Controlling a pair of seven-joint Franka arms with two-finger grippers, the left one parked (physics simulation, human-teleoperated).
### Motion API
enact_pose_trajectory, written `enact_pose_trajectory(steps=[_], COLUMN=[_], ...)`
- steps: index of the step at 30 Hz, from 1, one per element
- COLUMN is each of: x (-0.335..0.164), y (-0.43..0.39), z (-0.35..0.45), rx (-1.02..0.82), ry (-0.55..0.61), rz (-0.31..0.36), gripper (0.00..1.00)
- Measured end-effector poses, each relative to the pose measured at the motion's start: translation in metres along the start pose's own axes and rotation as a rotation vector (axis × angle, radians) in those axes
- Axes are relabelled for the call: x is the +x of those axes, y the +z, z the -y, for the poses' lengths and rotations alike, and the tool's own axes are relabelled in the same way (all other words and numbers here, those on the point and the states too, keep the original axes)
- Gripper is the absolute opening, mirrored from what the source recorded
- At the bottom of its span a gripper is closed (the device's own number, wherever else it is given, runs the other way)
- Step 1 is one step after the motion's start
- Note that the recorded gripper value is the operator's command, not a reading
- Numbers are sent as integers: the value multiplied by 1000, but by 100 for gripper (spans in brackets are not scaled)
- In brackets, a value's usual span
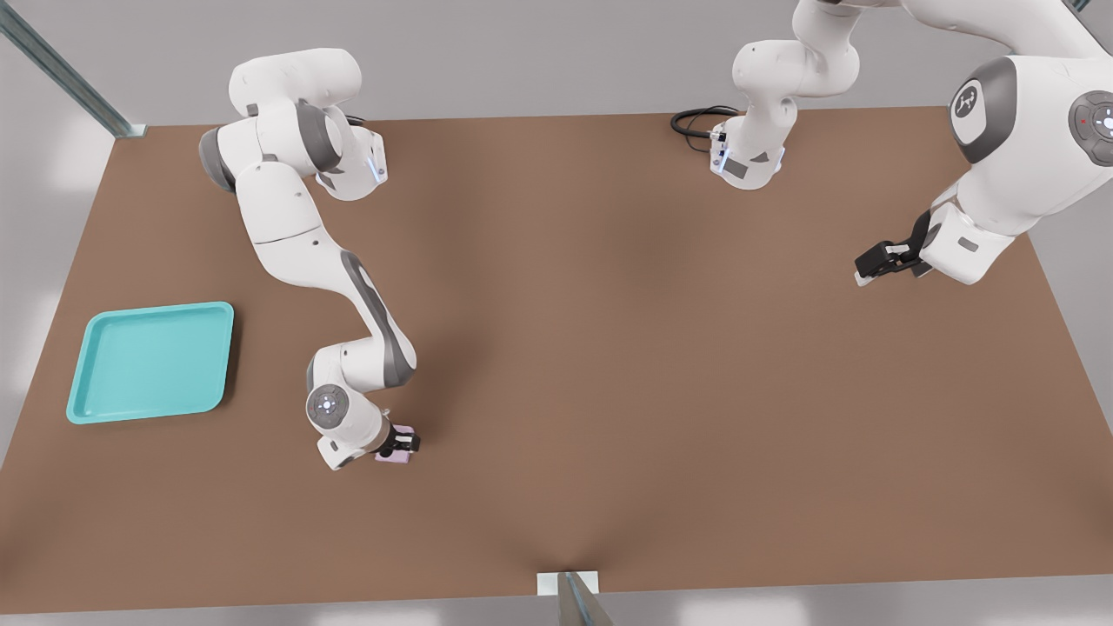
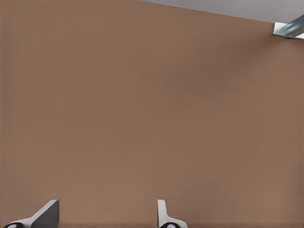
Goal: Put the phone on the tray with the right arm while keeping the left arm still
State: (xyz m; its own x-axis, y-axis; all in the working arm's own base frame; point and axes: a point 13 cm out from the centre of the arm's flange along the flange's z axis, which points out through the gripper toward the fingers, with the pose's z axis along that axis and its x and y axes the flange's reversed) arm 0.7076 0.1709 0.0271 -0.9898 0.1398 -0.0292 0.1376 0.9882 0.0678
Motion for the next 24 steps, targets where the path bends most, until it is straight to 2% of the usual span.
enact_pose_trajectory(steps=[6, 10, 13, 16, 21, 24], x=[-4, -35, -55, -41, 26, 70], y=[-11, -69, -128, -152, -156, -144], z=[-3, 28, 114, 227, 417, 483], rx=[-5, -19, -11, -23, -41, -58], ry=[-3, 32, 103, 186, 291, 282], rz=[12, 67, 87, 50, -18, -67], gripper=[76, 76, 76, 76, 76, 76])
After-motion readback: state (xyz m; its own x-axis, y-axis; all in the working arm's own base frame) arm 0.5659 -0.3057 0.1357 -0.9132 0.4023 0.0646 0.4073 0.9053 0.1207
